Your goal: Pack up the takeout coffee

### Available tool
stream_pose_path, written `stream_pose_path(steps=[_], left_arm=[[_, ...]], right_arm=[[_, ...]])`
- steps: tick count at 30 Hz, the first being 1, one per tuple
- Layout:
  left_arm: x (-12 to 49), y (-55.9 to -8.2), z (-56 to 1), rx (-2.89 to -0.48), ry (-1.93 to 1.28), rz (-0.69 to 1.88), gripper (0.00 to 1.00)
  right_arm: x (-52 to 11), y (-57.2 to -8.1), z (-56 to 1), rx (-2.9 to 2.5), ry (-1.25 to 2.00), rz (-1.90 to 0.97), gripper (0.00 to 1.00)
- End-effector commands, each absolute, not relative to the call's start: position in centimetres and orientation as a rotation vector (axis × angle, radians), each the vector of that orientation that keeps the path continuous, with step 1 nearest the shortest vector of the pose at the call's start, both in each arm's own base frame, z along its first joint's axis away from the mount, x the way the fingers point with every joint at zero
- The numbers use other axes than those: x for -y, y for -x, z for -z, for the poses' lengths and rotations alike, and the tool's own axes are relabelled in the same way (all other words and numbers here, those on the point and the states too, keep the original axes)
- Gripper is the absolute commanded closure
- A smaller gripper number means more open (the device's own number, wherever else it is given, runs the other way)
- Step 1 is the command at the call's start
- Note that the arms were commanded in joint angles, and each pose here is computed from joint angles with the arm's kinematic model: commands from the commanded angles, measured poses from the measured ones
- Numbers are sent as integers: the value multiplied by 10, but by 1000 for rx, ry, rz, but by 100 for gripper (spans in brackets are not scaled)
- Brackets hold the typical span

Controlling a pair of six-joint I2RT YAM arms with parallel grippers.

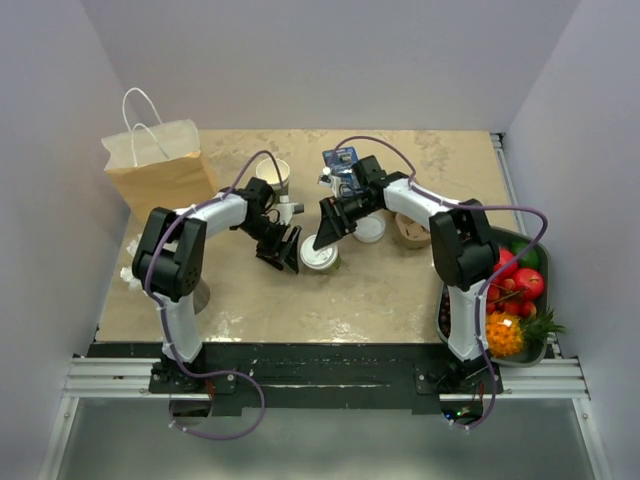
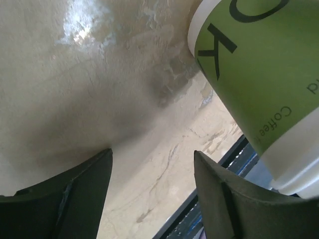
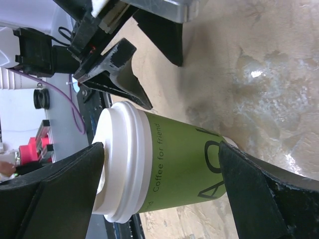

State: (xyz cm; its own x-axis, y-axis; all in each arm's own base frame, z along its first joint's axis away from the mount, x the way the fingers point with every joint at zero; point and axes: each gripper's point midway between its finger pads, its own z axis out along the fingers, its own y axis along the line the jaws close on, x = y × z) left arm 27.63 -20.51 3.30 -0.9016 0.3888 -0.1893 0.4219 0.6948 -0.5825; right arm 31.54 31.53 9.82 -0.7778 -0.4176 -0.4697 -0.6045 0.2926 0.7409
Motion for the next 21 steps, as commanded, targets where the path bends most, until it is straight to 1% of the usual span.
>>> stream_pose_path(steps=[1,2,5,14,21], left_arm=[[226,-316,-70,-2594,-792,1024,29],[235,-321,-84,-2531,-808,1086,29],[242,-324,-103,-2453,-824,1143,28],[231,-307,-110,-2430,-868,1160,28],[223,-312,-122,-2308,-979,1029,28]], right_arm=[[-315,-325,-108,-2291,1004,-1505,3],[-316,-325,-109,-2285,1003,-1517,3],[-317,-325,-111,-2282,1002,-1539,3],[-308,-323,-119,-2235,1066,-1575,2],[-304,-345,-137,-2131,1083,-1558,1]])
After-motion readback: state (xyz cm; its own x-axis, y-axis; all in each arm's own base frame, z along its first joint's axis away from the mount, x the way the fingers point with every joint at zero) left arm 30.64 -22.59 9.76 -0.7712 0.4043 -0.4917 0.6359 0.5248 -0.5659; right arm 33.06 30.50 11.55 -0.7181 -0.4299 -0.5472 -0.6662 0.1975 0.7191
